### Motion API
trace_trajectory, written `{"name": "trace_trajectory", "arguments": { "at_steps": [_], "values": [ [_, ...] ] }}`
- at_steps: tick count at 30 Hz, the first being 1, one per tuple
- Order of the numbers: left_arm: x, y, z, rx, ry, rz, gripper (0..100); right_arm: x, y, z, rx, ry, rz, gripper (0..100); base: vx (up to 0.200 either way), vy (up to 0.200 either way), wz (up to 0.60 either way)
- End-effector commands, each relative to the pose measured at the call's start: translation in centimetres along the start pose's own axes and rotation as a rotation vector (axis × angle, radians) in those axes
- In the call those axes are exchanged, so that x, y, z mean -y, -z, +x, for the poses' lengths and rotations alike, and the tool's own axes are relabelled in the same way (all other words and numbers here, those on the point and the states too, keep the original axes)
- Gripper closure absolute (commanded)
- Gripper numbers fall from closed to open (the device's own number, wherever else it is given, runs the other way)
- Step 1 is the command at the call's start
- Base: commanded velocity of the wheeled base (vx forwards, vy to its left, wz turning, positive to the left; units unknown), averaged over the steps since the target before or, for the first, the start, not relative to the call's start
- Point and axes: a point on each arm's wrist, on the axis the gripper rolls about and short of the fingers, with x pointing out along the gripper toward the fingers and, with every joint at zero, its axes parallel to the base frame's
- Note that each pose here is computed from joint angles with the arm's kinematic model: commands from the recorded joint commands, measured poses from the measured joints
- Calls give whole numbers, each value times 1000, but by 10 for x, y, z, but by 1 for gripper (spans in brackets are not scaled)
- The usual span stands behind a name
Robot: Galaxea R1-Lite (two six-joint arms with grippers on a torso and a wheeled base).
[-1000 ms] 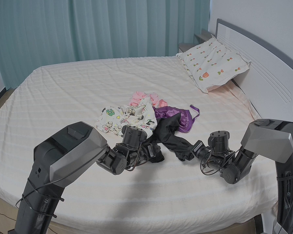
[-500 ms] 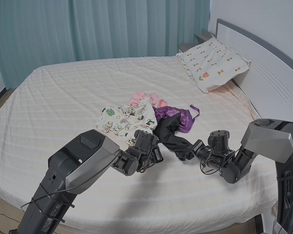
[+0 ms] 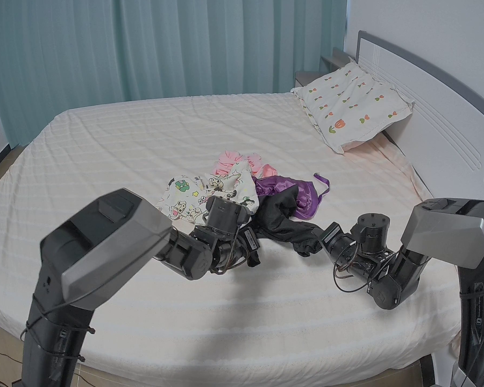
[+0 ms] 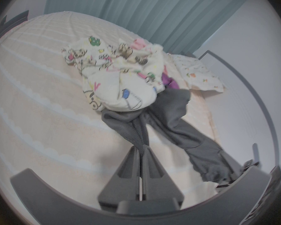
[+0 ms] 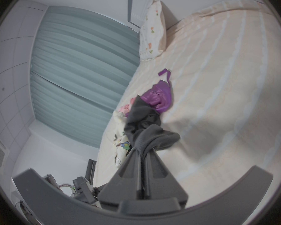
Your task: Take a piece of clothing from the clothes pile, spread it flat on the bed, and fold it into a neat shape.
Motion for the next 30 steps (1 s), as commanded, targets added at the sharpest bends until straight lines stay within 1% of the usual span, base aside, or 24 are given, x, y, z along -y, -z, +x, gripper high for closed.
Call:
{"name": "trace_trajectory", "arguments": {
  "at_steps": [1,3,4,5,6,7,8,9,11,12,13,16,19,21,22,24,26,27,29,30],
  "values": [
    [27,-46,-85,106,139,-60,100,-29,-11,-29,39,-135,-36,100,0,0,0],
    [31,-57,-104,153,177,-67,100,-44,-24,-37,77,-181,-61,100,0,0,0],
    [31,-57,-104,153,177,-67,100,-44,-24,-37,77,-181,-61,100,0,0,0],
    [33,-63,-124,201,209,-70,100,-68,-47,-51,142,-256,-95,100,0,0,0],
    [34,-68,-134,233,226,-77,100,-81,-59,-61,168,-298,-111,100,0,0,0],
    [33,-72,-141,258,238,-85,100,-89,-65,-68,180,-325,-119,100,0,0,0],
    [34,-74,-144,267,244,-87,100,-92,-68,-71,186,-336,-122,100,0,0,0],
    [35,-81,-162,319,279,-97,100,-107,-80,-87,202,-397,-134,100,0,0,0],
    [36,-93,-182,377,317,-110,100,-120,-94,-102,230,-450,-150,100,0,0,0],
    [36,-95,-185,385,322,-112,100,-121,-95,-104,232,-455,-152,100,0,0,0],
    [36,-105,-202,425,340,-120,100,-129,-104,-112,240,-484,-162,100,0,0,0],
    [32,-119,-228,484,361,-134,100,-137,-112,-121,245,-500,-178,100,0,0,0],
    [24,-125,-245,517,357,-145,100,-142,-114,-126,261,-514,-195,100,0,0,0],
    [16,-124,-248,519,340,-150,100,-144,-115,-130,262,-523,-199,100,0,0,0],
    [10,-121,-250,514,323,-153,100,-145,-113,-132,253,-526,-200,100,0,0,0],
    [-1,-111,-248,484,286,-156,100,-136,-101,-129,213,-495,-202,100,0,0,0],
    [-8,-103,-247,458,269,-155,100,-131,-93,-128,184,-478,-207,100,0,0,0],
    [-15,-95,-246,434,247,-153,100,-122,-85,-123,153,-450,-209,100,0,0,0],
    [-21,-86,-242,413,229,-153,100,-112,-79,-118,131,-420,-205,100,0,0,0],
    [-22,-86,-241,412,228,-153,100,-111,-79,-117,130,-418,-204,100,0,0,0]
  ]
}}
